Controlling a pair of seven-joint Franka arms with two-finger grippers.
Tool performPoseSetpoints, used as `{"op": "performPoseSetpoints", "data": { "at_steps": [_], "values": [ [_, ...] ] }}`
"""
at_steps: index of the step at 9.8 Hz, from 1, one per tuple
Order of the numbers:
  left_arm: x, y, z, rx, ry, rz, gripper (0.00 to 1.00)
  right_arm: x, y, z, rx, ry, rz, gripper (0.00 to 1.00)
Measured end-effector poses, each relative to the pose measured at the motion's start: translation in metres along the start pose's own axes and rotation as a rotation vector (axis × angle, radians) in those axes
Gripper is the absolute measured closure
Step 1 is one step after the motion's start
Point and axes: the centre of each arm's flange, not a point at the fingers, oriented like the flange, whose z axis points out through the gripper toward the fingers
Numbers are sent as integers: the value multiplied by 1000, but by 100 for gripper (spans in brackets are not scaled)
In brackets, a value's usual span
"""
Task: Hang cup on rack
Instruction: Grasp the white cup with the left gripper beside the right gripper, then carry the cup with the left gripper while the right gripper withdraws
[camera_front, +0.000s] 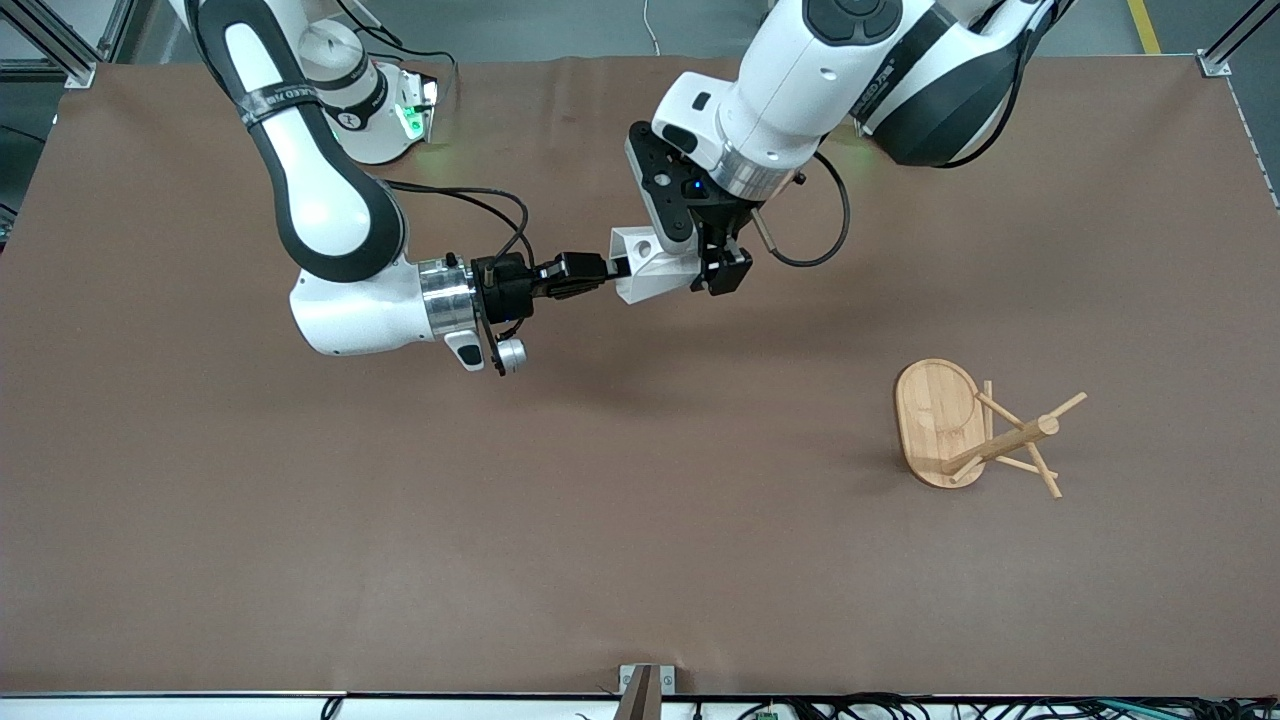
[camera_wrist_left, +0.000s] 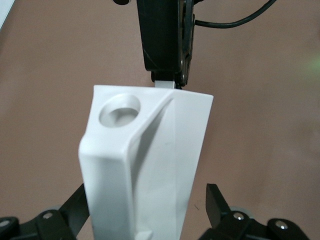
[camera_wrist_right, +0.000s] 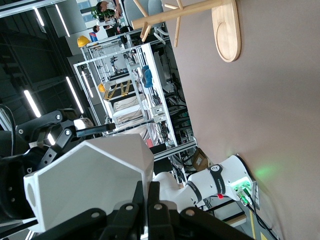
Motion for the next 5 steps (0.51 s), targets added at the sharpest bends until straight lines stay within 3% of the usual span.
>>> {"op": "performPoseSetpoints", "data": {
  "at_steps": [2, 5],
  "values": [
    [0, -1, 1, -1, 1, 1, 7, 0, 0, 0, 0, 0, -1, 96],
    [0, -2, 1, 2, 1, 4, 24, 0, 0, -1, 0, 1, 0, 95]
  ]
}}
